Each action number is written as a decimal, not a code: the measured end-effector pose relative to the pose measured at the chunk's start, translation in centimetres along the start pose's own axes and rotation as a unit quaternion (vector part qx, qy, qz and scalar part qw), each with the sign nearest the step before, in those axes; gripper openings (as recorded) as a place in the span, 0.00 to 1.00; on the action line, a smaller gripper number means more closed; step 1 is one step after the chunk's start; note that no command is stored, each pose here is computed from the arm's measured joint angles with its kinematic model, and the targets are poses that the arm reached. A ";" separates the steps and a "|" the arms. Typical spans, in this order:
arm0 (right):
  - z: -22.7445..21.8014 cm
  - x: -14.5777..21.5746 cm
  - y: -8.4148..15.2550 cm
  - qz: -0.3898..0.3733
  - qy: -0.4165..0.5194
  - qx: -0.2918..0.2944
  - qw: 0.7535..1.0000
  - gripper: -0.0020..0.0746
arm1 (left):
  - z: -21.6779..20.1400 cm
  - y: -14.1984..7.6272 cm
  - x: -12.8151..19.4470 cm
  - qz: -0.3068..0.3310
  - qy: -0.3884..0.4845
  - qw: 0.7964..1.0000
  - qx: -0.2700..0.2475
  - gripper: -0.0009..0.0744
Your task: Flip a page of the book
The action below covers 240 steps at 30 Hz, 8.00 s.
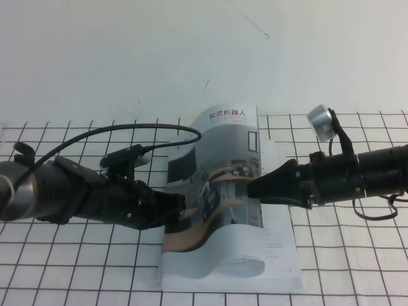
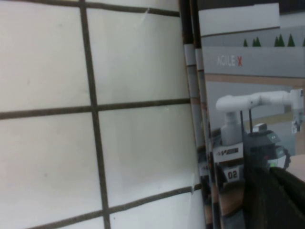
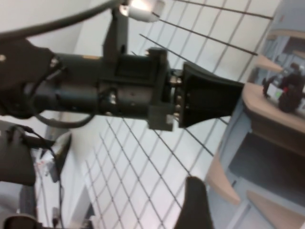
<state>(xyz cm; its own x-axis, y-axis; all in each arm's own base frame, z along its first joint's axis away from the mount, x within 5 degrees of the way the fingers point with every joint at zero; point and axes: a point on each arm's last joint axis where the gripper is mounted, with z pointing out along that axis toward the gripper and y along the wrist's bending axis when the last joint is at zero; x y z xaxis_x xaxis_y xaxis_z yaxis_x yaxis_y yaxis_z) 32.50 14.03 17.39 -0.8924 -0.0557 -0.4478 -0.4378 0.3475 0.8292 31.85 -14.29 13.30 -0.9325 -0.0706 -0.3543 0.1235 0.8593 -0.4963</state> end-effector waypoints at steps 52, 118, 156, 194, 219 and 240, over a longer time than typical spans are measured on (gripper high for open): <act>4.0 -3.0 5.4 -0.067 0.042 -0.041 0.996 0.63 | -16.4 -7.0 0.4 0.151 -0.147 0.976 0.052 0.01; 1.7 -3.7 10.6 -0.264 0.145 0.025 0.953 0.51 | -8.9 -10.1 12.0 -0.006 -0.315 0.942 -0.117 0.01; 6.8 -0.8 -2.1 -0.140 0.242 0.117 0.953 0.03 | -3.7 -0.7 7.0 -0.138 -0.119 0.976 -0.118 0.01; -4.5 -2.6 15.9 -0.331 0.182 0.196 0.905 0.03 | -18.5 -9.2 8.1 0.176 -0.241 0.940 0.167 0.01; -22.1 13.1 24.4 -0.285 0.003 0.558 0.779 0.03 | -30.4 -1.5 16.1 0.232 -0.321 0.908 -0.138 0.01; -18.7 22.5 15.3 -0.352 -0.187 0.487 0.777 0.02 | -25.9 0.9 18.6 0.315 -0.439 0.837 -0.087 0.01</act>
<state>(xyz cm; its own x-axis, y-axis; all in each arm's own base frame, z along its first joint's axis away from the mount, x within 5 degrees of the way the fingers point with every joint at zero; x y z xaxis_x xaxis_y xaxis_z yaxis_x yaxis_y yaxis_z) 3.65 0.57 26.29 -0.2948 -0.3399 -0.8931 -0.3498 0.9081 -0.2302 5.80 -1.73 26.80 -0.0830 0.1448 -0.9860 0.3745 0.9214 0.1038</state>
